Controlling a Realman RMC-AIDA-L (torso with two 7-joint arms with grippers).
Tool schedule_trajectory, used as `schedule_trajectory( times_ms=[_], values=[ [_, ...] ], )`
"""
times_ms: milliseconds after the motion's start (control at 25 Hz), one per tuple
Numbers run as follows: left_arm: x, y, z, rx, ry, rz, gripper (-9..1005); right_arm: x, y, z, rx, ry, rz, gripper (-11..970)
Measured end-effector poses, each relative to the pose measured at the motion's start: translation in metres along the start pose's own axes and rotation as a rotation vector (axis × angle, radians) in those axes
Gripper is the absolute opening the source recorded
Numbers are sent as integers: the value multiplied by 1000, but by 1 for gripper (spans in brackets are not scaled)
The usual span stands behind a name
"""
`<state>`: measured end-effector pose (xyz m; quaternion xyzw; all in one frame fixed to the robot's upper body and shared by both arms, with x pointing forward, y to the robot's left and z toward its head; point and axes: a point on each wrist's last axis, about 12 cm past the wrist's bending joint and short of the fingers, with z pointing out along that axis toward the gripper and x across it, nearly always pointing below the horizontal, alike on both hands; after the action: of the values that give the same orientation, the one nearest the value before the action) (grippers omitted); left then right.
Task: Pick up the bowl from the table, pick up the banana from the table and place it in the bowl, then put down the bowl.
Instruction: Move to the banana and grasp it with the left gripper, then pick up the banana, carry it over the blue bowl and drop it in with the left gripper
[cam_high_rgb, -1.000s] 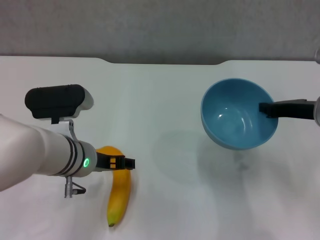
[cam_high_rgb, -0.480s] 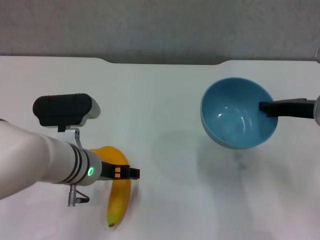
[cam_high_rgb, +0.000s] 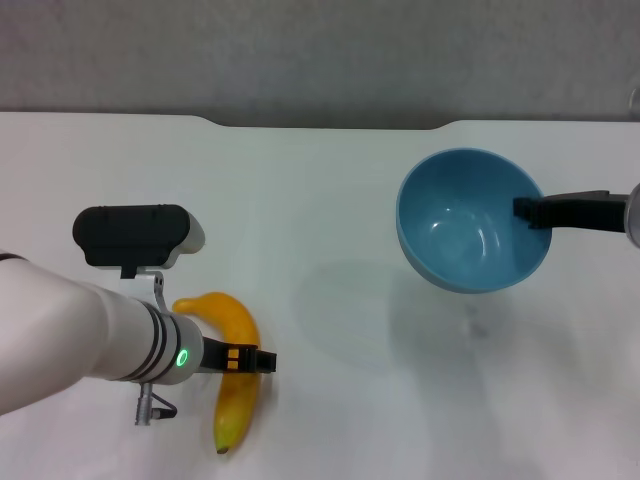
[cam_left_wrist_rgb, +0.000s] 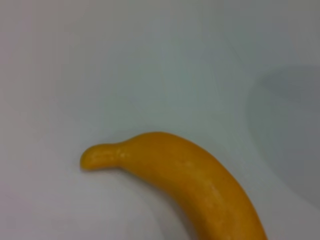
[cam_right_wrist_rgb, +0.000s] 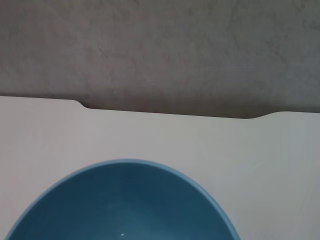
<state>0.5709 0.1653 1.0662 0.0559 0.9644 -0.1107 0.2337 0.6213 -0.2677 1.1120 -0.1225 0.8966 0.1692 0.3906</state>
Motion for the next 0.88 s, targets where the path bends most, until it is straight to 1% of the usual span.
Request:
schedule_trajectory(
  times_ms=[160, 440, 600, 880],
  values=[
    [1, 1, 1, -2, 2, 3, 879, -1, 1, 0, -3, 1, -2, 35],
    [1, 4, 3, -17, 14, 13, 810, 0, 1, 0, -3, 2, -1, 35],
    [-1, 3, 4, -20, 15, 18, 771, 2, 0, 1, -2, 7, 4, 35],
    [-6, -5, -1, 5, -15, 35, 572, 5, 0, 2, -3, 16, 4, 35]
  ],
)
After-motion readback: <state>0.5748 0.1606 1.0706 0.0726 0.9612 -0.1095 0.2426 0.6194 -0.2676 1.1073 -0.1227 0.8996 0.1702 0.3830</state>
